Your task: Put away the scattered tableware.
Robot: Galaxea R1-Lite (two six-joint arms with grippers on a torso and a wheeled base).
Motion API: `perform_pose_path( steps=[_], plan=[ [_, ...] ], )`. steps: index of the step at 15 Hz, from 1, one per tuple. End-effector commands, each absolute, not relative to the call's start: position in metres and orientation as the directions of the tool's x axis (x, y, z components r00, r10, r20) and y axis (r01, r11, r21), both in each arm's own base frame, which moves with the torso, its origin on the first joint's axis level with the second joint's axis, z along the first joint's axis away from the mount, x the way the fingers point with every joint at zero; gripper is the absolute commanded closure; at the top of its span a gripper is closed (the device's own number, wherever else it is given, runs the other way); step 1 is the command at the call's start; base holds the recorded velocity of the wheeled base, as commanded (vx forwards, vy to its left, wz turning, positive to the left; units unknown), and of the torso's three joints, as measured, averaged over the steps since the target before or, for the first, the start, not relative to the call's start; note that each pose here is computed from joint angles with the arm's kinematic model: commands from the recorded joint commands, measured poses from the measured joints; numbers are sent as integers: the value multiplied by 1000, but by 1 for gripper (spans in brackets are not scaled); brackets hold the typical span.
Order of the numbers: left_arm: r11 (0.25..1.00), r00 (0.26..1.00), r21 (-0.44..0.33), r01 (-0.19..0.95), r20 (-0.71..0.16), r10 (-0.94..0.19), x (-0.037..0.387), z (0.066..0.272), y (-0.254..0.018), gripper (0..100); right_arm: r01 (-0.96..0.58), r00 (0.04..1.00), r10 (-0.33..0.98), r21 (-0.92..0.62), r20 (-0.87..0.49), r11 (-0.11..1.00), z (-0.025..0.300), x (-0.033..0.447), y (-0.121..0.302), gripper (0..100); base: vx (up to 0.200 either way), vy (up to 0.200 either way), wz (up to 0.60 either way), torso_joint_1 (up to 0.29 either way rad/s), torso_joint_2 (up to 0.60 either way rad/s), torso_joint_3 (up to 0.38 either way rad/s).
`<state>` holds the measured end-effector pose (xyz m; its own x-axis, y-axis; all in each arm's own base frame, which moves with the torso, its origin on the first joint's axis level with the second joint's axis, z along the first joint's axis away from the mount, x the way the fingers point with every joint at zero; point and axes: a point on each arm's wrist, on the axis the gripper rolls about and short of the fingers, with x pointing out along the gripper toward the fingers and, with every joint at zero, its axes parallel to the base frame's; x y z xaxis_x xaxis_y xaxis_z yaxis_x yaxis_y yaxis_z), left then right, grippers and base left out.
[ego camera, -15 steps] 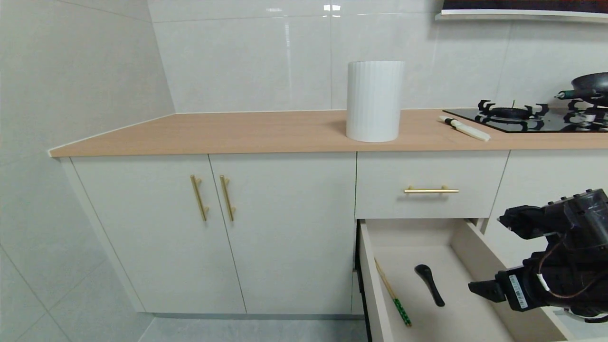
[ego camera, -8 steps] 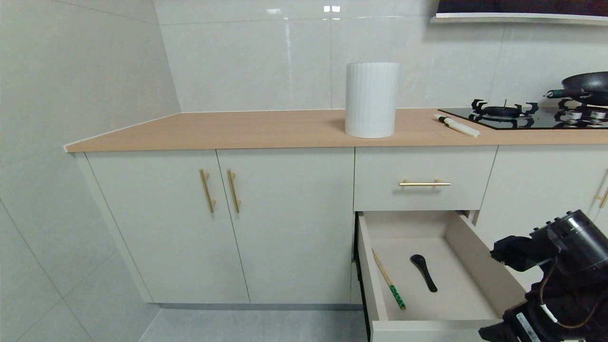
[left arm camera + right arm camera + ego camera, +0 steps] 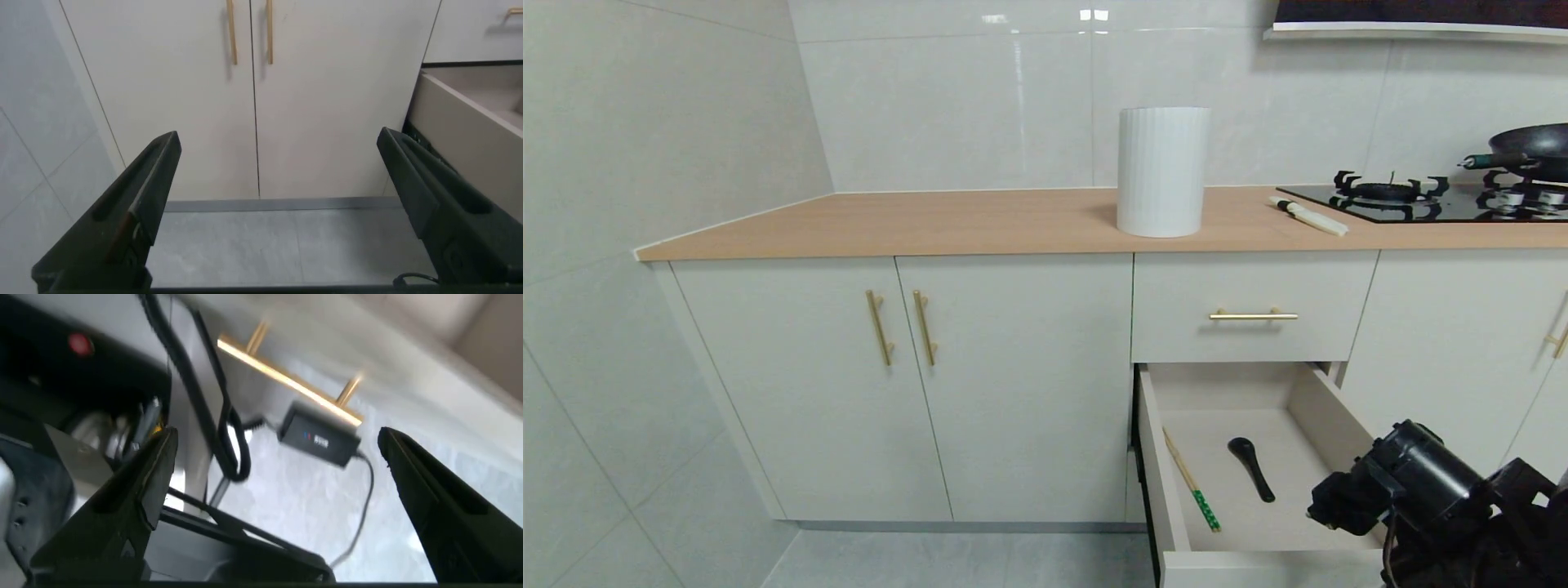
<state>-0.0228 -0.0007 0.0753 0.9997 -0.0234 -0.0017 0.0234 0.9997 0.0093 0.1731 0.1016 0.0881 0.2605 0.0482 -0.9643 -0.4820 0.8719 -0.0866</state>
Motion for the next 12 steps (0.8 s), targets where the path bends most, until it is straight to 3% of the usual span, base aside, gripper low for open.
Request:
perform_pose_path(
  steps=[1,7,12],
  plan=[
    [1000,1000,9,23,-2,-23,-23,75,-1,0,-488,217,22,-89,-976,868,77,177,105,0,0,0,0,0,0,0],
    [1000,1000,9,23,-2,-23,-23,75,-1,0,-432,244,15,-95,-970,897,62,193,110,0,0,0,0,0,0,0],
    [1000,1000,9,23,-2,-23,-23,75,-1,0,-298,330,-6,-110,-944,948,50,214,113,0,0,0,0,0,0,0]
  ],
)
